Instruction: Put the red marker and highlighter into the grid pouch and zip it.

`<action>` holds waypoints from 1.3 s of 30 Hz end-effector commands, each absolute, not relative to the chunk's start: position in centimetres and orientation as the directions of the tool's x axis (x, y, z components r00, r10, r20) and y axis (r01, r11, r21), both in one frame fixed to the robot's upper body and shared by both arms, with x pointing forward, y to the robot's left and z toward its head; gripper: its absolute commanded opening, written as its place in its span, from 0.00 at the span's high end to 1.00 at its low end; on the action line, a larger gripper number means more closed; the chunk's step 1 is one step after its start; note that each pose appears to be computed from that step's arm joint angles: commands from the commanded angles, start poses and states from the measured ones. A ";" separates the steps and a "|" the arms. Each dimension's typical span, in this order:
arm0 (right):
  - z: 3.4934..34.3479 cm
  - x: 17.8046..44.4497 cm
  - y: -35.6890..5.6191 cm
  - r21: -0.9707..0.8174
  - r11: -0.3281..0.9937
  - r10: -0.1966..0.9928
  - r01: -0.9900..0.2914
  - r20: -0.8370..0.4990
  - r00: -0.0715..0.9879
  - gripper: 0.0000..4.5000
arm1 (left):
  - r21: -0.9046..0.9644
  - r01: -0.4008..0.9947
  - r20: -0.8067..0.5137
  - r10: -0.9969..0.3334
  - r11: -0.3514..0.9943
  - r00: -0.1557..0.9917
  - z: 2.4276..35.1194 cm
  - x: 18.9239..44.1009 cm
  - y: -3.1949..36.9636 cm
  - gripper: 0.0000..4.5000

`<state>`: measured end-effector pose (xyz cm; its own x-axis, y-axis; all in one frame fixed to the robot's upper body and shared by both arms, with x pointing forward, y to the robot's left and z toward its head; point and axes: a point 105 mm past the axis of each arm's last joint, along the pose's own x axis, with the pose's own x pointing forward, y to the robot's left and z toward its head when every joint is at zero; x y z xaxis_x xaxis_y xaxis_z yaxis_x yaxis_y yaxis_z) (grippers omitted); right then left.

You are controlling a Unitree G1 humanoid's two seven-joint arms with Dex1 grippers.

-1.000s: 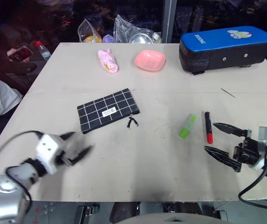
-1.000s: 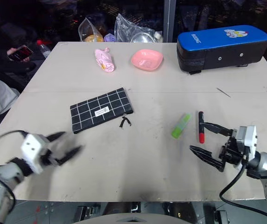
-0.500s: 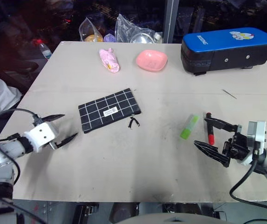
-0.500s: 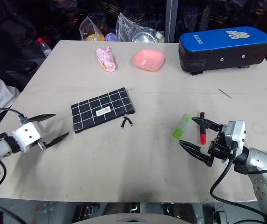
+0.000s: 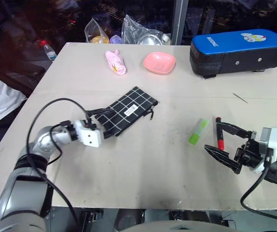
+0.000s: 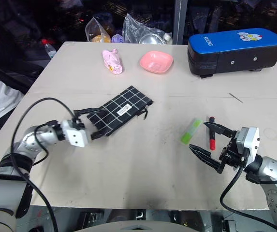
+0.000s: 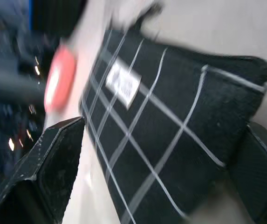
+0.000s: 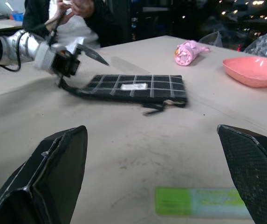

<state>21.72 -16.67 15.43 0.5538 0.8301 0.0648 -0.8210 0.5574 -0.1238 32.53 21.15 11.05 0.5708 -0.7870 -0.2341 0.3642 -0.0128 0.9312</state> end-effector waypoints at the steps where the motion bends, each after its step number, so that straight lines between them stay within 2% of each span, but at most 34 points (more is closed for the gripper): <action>1: 16.0 21.3 -17.0 -0.166 0.574 0.818 -0.802 0.069 0.572 0.00 | 0.955 0.297 -0.182 -0.824 -0.018 0.537 11.1 32.8 18.9 0.01; 3: 15.8 21.2 -17.1 -0.166 0.580 0.814 -0.798 0.062 0.578 0.00 | 0.961 0.275 -0.167 -0.832 -0.018 0.529 10.8 32.9 18.1 0.12; 5: 15.8 21.1 -17.2 -0.170 0.589 0.807 -0.790 0.061 0.588 0.00 | 0.965 0.262 -0.159 -0.835 -0.018 0.527 10.6 33.0 17.5 0.33; 7: 15.8 21.2 -17.3 -0.174 0.598 0.800 -0.782 0.062 0.597 0.00 | 0.964 0.264 -0.170 -0.826 -0.027 0.538 10.0 33.3 17.3 0.43; 11: 15.5 21.4 -17.4 -0.179 0.602 0.796 -0.778 0.060 0.602 0.00 | 0.955 0.292 -0.212 -0.787 -0.043 0.579 8.8 34.1 17.6 0.84; 12: 15.5 21.4 -17.3 -0.179 0.602 0.796 -0.778 0.059 0.602 0.00 | 0.954 0.298 -0.217 -0.779 -0.040 0.589 8.6 34.2 17.7 0.93; 13: 15.5 21.4 -17.3 -0.180 0.602 0.796 -0.778 0.059 0.602 0.00 | 0.953 0.300 -0.212 -0.774 -0.030 0.597 8.5 34.3 17.9 0.98; 19: 15.3 21.7 -17.2 -0.181 0.602 0.796 -0.778 0.061 0.602 0.00 | 0.952 0.298 -0.142 -0.756 0.072 0.638 9.0 34.5 18.5 0.98; 25: 15.5 22.4 -16.7 -0.156 0.624 0.780 -0.765 0.071 0.622 0.00 | 0.877 0.312 0.106 -0.779 0.366 0.618 13.3 34.6 16.6 0.98; 27: 15.7 23.3 -16.5 -0.154 0.659 0.751 -0.736 0.078 0.656 0.00 | 0.815 0.351 0.178 -0.775 0.461 0.606 15.4 34.6 15.4 0.98; 29: 15.5 25.5 -15.9 -0.195 0.712 0.692 -0.675 0.031 0.721 0.00 | 0.687 0.489 0.240 -0.803 0.538 0.545 17.6 33.8 12.9 0.98; 31: 15.6 27.0 -15.1 -0.222 0.725 0.667 -0.652 -0.009 0.745 0.00 | 0.598 0.589 0.259 -0.826 0.544 0.500 18.6 32.7 11.4 0.98; 34: 16.0 29.1 -14.8 -0.233 0.763 0.610 -0.603 -0.052 0.791 0.00 | 0.538 0.668 0.240 -0.853 0.514 0.464 18.8 31.7 10.5 0.98; 39: 17.5 32.5 -15.4 -0.178 0.853 0.485 -0.490 -0.076 0.871 0.00 | 0.515 0.718 0.206 -0.881 0.468 0.426 18.0 30.7 9.4 0.98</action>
<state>32.07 -14.88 16.70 0.8455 0.5270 -0.0861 -0.5332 0.8242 -0.1906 31.10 9.60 16.92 0.4480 -0.8746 0.1854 0.7307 0.4777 0.4878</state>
